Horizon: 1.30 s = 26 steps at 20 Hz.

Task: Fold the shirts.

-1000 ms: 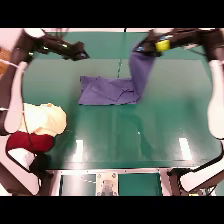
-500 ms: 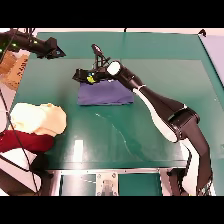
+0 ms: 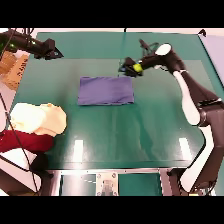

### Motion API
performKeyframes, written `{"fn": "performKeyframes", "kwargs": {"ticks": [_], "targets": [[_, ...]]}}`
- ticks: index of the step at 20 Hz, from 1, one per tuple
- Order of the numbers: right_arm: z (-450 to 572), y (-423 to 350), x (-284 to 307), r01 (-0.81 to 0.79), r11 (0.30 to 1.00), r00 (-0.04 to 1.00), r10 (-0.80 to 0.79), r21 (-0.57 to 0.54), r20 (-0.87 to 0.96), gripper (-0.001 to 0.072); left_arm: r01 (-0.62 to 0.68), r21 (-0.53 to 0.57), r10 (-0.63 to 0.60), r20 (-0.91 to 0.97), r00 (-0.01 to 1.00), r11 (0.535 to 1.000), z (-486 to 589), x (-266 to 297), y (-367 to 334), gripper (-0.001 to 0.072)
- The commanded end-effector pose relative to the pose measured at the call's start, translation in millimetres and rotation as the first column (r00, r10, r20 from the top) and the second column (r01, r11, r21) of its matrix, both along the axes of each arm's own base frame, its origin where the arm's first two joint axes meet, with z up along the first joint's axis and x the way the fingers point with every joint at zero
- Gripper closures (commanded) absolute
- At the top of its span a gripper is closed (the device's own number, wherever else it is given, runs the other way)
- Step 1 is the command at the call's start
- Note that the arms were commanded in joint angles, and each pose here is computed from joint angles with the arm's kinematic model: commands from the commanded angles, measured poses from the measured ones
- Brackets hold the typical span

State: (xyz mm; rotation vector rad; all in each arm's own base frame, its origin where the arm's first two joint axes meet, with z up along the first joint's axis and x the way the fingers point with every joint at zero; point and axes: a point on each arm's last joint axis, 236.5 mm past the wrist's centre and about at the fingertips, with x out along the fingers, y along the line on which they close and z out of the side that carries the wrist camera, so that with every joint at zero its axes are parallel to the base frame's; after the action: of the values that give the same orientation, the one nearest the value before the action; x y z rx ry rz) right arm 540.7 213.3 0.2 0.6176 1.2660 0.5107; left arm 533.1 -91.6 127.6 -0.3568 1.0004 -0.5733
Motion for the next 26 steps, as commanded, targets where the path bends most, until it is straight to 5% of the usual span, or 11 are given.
{"fn": "performKeyframes", "kwargs": {"ticks": [1,4,11,12,13,14,15,18,22,26], "targets": [[-38.6,-89.9,-23.7,0.064,0.996,0.979,-0.075,-0.062,-0.190,0.0281,-0.012,0.035,0.012,-0.005,1.000,0.999,-4.9,0.5,7.0,0.0687],[-74.4,-82.3,-46.1,0.061,0.996,0.957,-0.077,-0.064,-0.278,0.0200,-0.025,0.073,0.026,-0.011,1.000,0.997,-10.6,1.1,14.6,0.0686],[-74.2,25.0,-44.6,0.031,0.995,0.981,-0.012,0.095,-0.194,0.0220,-0.037,0.134,0.040,-0.020,0.999,0.990,-19.0,0.8,26.7,0.0687],[-69.6,32.3,-41.8,0.036,0.993,0.983,-0.015,0.114,-0.183,0.0345,-0.037,0.134,0.040,-0.020,0.999,0.990,-19.0,0.8,26.7,0.0686],[-63.8,34.9,-37.9,0.035,0.991,0.986,-0.013,0.129,-0.164,0.0593,-0.037,0.134,0.040,-0.020,0.999,0.990,-19.0,0.8,26.7,0.0686],[-59.2,32.9,-33.6,0.033,0.991,0.989,-0.014,0.130,-0.147,0.0691,-0.036,0.134,0.039,-0.021,0.999,0.990,-19.1,0.6,26.6,0.0687],[-54.2,25.9,-28.2,0.042,0.990,0.990,-0.023,0.134,-0.138,0.0699,-0.034,0.134,0.037,-0.024,0.999,0.990,-19.4,-0.2,26.4,0.0687],[-37.8,-29.9,-10.4,0.112,0.987,0.989,-0.100,0.114,-0.113,0.0701,-0.017,0.136,0.024,-0.045,0.999,0.991,-21.6,-5.6,25.4,0.0687],[-18.5,-181.6,-15.3,0.287,0.957,0.949,-0.291,-0.049,-0.121,0.0701,-0.009,0.137,0.017,-0.056,0.998,0.991,-22.7,-8.5,25.0,0.0687],[18.7,-346.8,-63.8,0.538,0.833,0.832,-0.549,-0.130,-0.075,0.0702,-0.010,0.136,0.017,-0.056,0.998,0.991,-22.7,-8.5,25.0,0.0687]]}}
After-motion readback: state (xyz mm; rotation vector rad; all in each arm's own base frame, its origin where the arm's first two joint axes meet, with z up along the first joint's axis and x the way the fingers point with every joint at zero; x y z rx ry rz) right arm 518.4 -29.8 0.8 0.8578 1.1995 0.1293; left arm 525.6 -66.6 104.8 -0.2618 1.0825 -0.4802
